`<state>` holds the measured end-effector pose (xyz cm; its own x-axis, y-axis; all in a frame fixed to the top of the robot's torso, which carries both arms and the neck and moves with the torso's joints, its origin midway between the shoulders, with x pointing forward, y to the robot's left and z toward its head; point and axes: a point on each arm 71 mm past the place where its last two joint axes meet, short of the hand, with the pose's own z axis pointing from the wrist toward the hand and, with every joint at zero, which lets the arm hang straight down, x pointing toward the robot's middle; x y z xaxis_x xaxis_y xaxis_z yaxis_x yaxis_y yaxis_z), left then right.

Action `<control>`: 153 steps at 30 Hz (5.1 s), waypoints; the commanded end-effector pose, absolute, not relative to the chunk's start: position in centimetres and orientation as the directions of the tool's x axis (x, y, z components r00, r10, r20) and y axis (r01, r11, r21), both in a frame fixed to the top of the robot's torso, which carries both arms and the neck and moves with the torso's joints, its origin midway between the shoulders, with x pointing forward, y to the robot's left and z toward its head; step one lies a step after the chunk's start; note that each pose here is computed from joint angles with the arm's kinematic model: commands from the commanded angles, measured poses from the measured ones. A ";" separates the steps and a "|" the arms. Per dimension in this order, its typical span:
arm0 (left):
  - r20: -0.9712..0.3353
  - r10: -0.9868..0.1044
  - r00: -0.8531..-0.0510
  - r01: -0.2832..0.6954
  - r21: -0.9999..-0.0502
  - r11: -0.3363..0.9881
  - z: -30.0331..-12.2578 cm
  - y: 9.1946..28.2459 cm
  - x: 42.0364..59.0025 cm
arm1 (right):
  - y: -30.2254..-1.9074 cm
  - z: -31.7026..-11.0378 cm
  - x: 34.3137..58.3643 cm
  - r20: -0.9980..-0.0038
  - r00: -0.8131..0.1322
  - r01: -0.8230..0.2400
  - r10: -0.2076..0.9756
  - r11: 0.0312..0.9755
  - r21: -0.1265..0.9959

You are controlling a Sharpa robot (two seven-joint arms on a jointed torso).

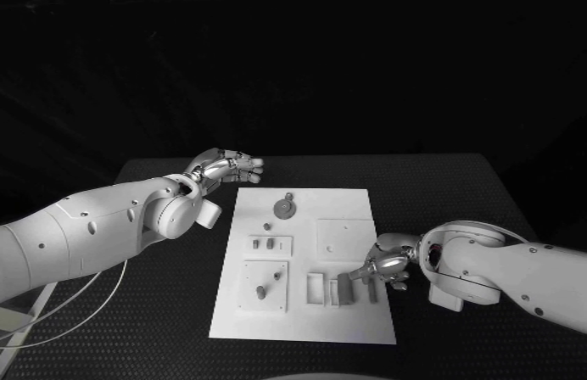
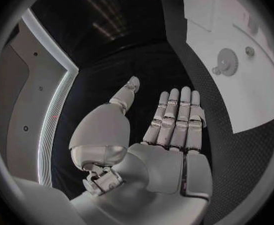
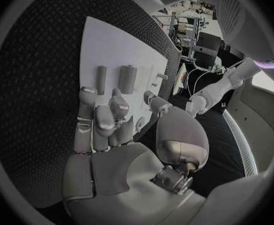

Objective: Assemble the parts on the task board

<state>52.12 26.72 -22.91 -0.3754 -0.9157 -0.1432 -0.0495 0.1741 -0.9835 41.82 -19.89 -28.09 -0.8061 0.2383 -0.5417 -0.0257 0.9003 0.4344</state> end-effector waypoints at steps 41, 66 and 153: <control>-0.118 -0.907 -0.405 -0.049 -0.987 0.150 -22.8 26.4 51.9 | -16.6 -32.2 41.3 -0.499 -0.853 -0.034 0.153 0.938 0.346; -0.120 -0.909 -0.399 -0.061 -0.986 0.157 -22.9 26.8 52.0 | -16.8 -31.5 40.6 -0.524 -0.833 -0.036 0.177 0.928 0.371; -0.116 -0.903 -0.413 -0.088 -0.982 0.166 -23.1 26.1 52.1 | -12.6 -30.6 42.1 -0.431 -0.848 0.088 0.308 0.884 0.459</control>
<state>52.11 26.38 -23.24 -0.3998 -0.9076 -0.1281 -0.0902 0.1780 -0.9799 42.28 -12.77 -30.34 -0.8431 0.3213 -0.4312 0.0982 0.8804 0.4640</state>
